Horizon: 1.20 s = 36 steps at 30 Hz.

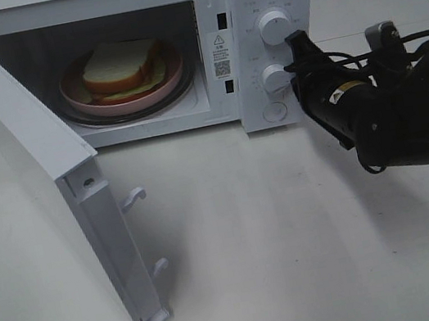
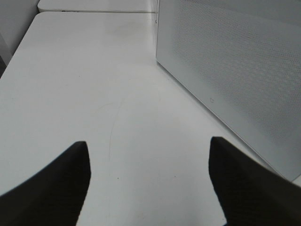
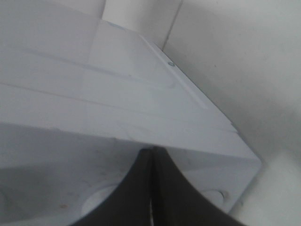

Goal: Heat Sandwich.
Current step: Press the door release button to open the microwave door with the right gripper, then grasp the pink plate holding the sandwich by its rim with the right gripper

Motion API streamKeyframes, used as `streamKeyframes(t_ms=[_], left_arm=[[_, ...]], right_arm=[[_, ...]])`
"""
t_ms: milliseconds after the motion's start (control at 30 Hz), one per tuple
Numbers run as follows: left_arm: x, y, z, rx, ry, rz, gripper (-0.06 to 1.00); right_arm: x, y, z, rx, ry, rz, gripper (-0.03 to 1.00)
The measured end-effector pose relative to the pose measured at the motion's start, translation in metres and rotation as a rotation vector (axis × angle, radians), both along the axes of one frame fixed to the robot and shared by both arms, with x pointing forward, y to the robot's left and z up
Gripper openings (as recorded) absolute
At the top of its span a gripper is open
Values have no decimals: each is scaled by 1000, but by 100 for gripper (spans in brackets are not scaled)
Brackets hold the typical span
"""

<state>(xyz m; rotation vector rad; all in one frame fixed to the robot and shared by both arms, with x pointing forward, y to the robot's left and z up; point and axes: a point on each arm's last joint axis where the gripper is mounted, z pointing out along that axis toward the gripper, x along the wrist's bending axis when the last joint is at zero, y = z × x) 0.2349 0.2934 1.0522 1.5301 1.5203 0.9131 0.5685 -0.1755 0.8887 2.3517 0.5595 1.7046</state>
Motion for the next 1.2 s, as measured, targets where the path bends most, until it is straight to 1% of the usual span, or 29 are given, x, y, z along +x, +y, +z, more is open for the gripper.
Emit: streamKeyframes(t_ms=[33, 133, 400, 700, 767, 833, 967, 1000, 1100, 1133, 1167, 1200], left_arm=[[0, 0, 0, 0, 0, 0, 65], [0, 0, 0, 0, 0, 0, 65], [0, 0, 0, 0, 0, 0, 65], [0, 0, 0, 0, 0, 0, 65], [0, 0, 0, 0, 0, 0, 65], [0, 0, 0, 0, 0, 0, 65], [0, 0, 0, 0, 0, 0, 65], [0, 0, 0, 0, 0, 0, 65], [0, 0, 0, 0, 0, 0, 65], [0, 0, 0, 0, 0, 0, 65], [0, 0, 0, 0, 0, 0, 65], [0, 0, 0, 0, 0, 0, 65]], right_arm=[[-3, -4, 6, 0, -32, -8, 1], [-6, -8, 11, -2, -55, -17, 1], [-27, -17, 15, -26, -36, -11, 1], [-49, -28, 32, -108, -62, 18, 1], [-57, -31, 37, -153, -72, 32, 1], [-60, -32, 39, -167, -79, 37, 1], [-68, -36, 55, -257, -110, 74, 1], [-68, -36, 55, -257, -110, 74, 1], [-75, -37, 75, -352, -147, 120, 2], [-76, -37, 79, -375, -150, 132, 2], [-76, -37, 79, -375, -150, 132, 2], [-79, -37, 83, -404, -153, 148, 2]])
